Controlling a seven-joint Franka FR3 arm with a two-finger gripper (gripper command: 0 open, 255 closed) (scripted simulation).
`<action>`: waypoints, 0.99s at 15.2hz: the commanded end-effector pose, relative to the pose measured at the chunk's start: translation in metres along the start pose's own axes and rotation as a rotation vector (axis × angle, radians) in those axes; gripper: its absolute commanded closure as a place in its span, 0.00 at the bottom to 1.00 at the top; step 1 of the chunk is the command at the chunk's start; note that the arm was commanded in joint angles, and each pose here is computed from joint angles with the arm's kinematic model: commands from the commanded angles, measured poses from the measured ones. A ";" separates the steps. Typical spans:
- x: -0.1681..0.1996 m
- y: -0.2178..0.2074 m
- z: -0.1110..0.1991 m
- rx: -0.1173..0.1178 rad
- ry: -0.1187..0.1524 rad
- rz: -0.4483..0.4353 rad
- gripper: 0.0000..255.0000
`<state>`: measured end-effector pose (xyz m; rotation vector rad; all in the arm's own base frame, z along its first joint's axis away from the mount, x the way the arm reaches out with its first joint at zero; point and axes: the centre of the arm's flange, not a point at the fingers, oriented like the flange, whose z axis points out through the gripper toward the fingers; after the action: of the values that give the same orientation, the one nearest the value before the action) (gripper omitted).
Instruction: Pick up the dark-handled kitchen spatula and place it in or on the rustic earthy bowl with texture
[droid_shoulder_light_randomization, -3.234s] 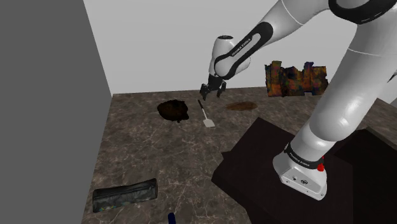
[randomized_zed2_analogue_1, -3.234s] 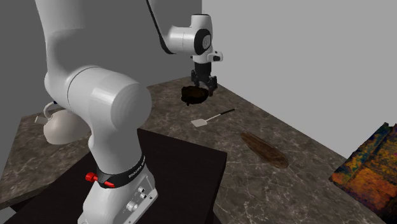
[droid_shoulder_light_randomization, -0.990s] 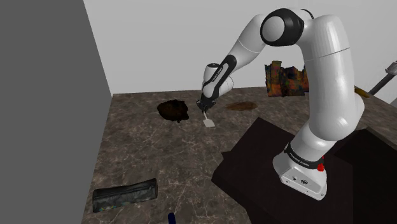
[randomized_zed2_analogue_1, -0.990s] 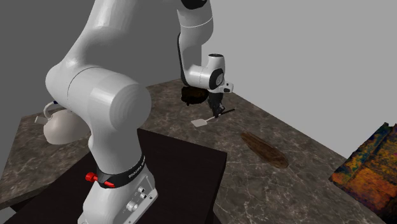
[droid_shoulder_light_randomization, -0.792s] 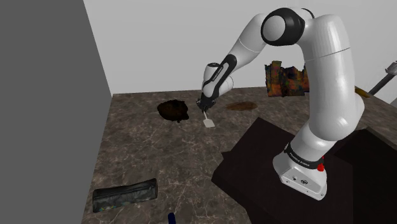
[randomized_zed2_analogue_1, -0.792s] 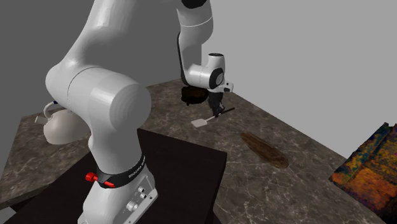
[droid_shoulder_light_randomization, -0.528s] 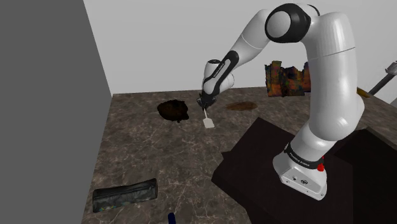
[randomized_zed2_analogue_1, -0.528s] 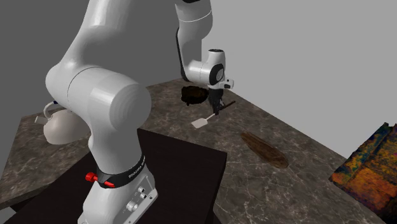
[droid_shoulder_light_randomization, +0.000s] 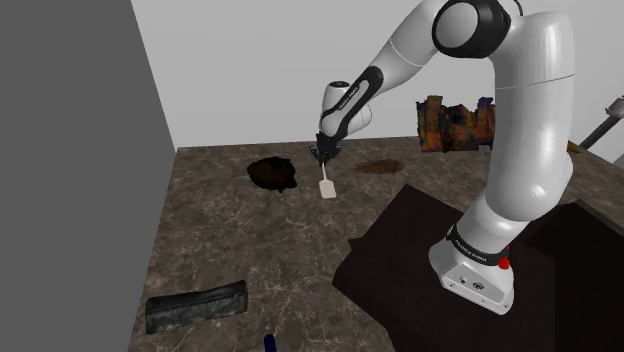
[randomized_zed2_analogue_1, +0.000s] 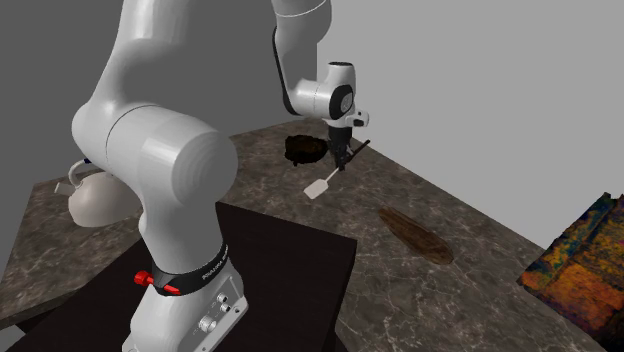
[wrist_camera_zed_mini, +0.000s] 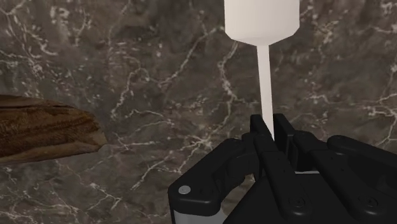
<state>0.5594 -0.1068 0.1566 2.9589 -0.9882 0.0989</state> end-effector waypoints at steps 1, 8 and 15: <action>0.001 0.000 -0.010 0.000 0.000 0.000 1.00; 0.003 0.000 -0.047 0.000 0.000 0.000 1.00; 0.006 0.000 -0.084 0.000 0.000 0.000 1.00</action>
<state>0.5590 -0.1074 0.2358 2.9589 -0.9881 0.0990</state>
